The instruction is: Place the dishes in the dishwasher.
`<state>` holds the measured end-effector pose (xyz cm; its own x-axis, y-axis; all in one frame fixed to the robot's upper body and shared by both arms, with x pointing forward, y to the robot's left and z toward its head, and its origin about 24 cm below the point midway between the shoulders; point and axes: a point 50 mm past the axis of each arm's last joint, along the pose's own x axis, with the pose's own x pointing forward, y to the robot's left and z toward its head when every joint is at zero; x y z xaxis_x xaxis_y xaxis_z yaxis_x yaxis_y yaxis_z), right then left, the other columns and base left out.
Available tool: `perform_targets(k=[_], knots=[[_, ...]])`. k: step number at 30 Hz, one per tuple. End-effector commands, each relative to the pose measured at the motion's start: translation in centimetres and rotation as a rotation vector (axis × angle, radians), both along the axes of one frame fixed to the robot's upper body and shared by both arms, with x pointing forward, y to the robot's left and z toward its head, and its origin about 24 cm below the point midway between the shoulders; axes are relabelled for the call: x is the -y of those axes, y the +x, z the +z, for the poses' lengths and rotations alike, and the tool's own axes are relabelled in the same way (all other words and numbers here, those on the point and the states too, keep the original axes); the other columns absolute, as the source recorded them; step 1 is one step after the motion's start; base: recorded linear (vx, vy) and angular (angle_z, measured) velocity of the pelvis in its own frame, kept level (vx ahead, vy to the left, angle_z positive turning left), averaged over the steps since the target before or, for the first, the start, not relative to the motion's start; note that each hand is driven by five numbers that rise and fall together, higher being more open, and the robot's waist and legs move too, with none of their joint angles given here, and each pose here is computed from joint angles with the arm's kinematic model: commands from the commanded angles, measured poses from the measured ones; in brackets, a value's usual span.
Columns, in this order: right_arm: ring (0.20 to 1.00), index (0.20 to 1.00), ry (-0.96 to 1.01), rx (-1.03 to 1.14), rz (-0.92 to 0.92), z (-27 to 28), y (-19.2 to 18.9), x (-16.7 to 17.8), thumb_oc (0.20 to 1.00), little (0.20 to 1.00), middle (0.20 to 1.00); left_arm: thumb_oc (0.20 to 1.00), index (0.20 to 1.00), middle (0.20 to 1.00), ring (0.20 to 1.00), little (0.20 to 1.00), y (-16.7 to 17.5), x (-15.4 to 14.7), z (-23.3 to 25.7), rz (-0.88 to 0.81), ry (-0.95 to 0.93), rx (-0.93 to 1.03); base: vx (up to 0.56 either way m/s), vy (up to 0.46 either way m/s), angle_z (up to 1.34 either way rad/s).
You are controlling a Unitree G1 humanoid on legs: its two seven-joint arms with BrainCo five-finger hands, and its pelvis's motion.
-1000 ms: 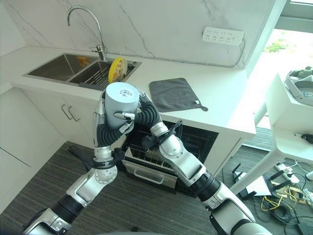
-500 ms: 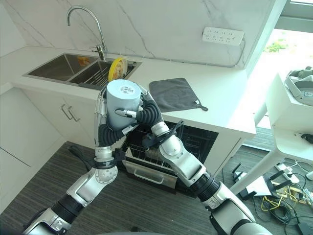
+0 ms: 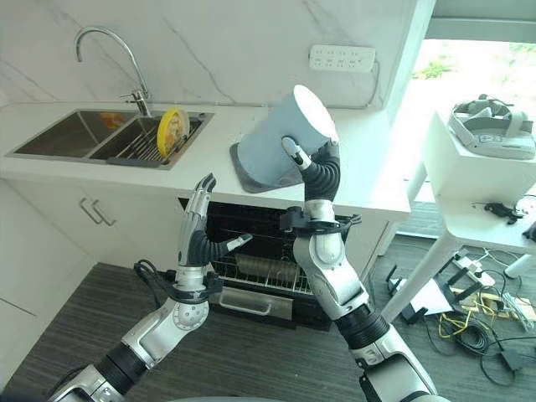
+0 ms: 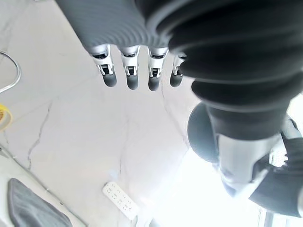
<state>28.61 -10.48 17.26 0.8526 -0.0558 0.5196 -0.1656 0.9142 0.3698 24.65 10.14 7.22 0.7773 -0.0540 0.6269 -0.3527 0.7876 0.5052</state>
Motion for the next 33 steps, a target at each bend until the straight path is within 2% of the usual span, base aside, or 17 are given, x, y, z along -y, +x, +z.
perform_targets(k=[1, 4, 10, 11, 13, 14, 18, 24, 33], knots=[[0.2, 0.2, 0.143, 0.214, 0.004, 4.1, -1.0, 0.4, 0.2, 0.2, 0.2, 1.0, 1.0, 1.0, 1.0, 1.0, 0.8, -0.9, 0.5, 0.031, 0.056, 0.027, 0.04, 0.011, -0.09], [0.2, 0.2, 0.155, 0.182, -0.032, 3.2, -1.0, 2.0, 0.2, 0.2, 0.2, 1.0, 1.0, 1.0, 1.0, 1.0, 0.8, -1.7, -0.5, 0.011, 0.113, -0.063, 0.05, 0.023, -0.08], [0.2, 0.2, 0.027, 0.065, -0.025, 0.9, -0.3, 3.4, 0.2, 0.2, 0.2, 1.0, 1.0, 1.0, 1.0, 1.0, 0.4, -2.1, -4.1, -0.133, 0.266, -0.394, 0.09, 0.043, -0.21], [0.2, 0.2, -0.002, 0.021, -0.01, 0.0, 0.0, 3.7, 0.2, 0.2, 0.2, 1.0, 1.0, 1.0, 1.0, 1.0, 0.1, -2.4, -5.3, -0.186, 0.285, -0.523, 0.13, 0.038, -0.15], [0.2, 0.2, -0.017, -0.04, 0.014, -1.1, 0.6, 4.3, 0.2, 0.2, 0.2, 1.0, 1.0, 1.0, 1.0, 1.0, -0.4, -3.0, -6.6, -0.18, 0.37, -0.601, 0.18, 0.033, -0.27], [0.2, 0.2, -0.078, -0.097, 0.039, -2.3, 1.0, 5.0, 0.2, 0.2, 0.2, 1.0, 1.0, 1.0, 1.0, 1.0, -0.3, -4.5, -6.8, -0.146, 0.426, -0.606, 0.15, 0.023, -0.35], [0.2, 0.2, -0.198, -0.076, 0.054, -1.1, 2.5, 5.1, 0.2, 0.2, 0.2, 1.0, 1.0, 1.0, 1.0, 1.0, 1.2, -5.7, -5.3, -0.103, 0.49, -0.518, -0.09, 0.019, -0.28], [0.2, 0.2, -0.375, -0.046, 0.084, 2.6, 5.8, 5.2, 0.2, 0.2, 0.2, 1.0, 1.0, 1.0, 1.0, 1.0, 4.4, -5.8, -2.1, -0.059, 0.617, -0.394, -0.21, 0.032, -0.07], [0.2, 0.2, -0.554, -0.068, 0.078, 4.3, 8.1, 4.9, 0.2, 0.2, 0.2, 1.0, 1.0, 1.0, 1.0, 1.0, 5.7, -6.9, 0.3, -0.033, 0.719, -0.349, -0.08, 0.042, -0.01]])
